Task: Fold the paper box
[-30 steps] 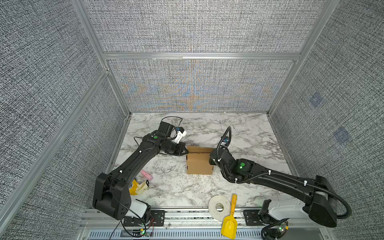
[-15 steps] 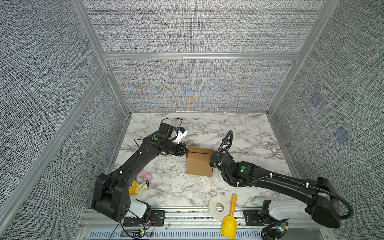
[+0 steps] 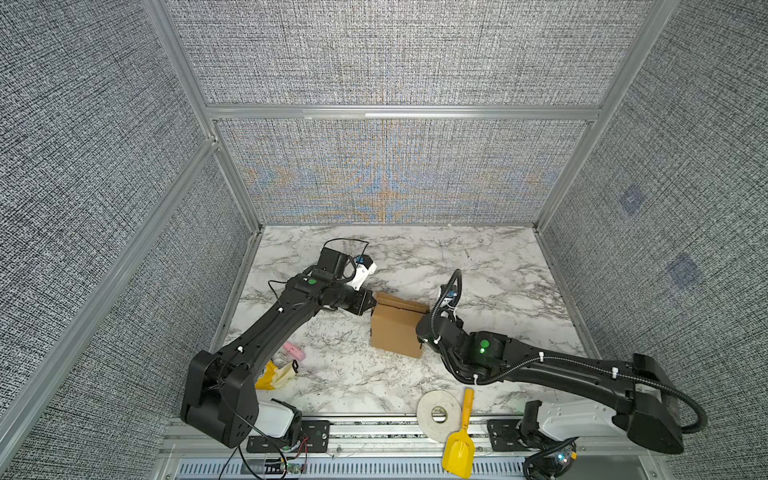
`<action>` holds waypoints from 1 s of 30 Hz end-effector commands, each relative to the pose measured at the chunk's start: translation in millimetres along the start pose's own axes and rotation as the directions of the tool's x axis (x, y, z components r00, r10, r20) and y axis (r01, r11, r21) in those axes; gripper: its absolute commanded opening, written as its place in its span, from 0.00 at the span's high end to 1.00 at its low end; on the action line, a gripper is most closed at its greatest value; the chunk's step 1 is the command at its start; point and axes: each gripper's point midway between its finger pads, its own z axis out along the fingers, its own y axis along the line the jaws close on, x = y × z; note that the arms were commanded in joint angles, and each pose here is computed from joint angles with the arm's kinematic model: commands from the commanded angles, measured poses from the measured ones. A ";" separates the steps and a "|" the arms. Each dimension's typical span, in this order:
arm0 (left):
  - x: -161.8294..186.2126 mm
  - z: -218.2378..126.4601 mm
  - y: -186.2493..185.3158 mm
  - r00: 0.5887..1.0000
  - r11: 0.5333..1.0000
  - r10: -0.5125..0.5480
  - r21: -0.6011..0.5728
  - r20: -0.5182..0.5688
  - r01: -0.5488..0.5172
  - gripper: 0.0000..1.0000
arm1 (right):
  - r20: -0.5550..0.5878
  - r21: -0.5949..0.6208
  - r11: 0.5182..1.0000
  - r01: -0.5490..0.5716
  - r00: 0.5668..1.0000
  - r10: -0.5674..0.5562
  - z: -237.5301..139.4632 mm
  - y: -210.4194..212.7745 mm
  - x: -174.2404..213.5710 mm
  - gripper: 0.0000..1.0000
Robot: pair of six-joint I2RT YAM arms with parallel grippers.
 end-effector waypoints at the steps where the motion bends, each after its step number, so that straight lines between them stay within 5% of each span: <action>1: 13.1 0.0 8.1 0.999 0.998 0.022 -0.054 -0.046 -0.024 1.00 | -0.044 -0.015 1.000 0.022 0.999 -0.023 -5.5 0.9 11.0 0.84; 20: 28.2 -1.3 6.7 0.997 0.996 0.065 -0.052 -0.047 -0.067 1.00 | 0.043 -0.149 0.979 0.141 0.990 -0.136 -57.0 25.4 -30.1 0.70; 30: 38.5 1.1 4.7 0.996 0.997 0.073 -0.032 -0.053 -0.075 1.00 | -0.041 -0.242 0.953 0.181 0.980 -0.196 -12.2 52.3 -59.6 0.68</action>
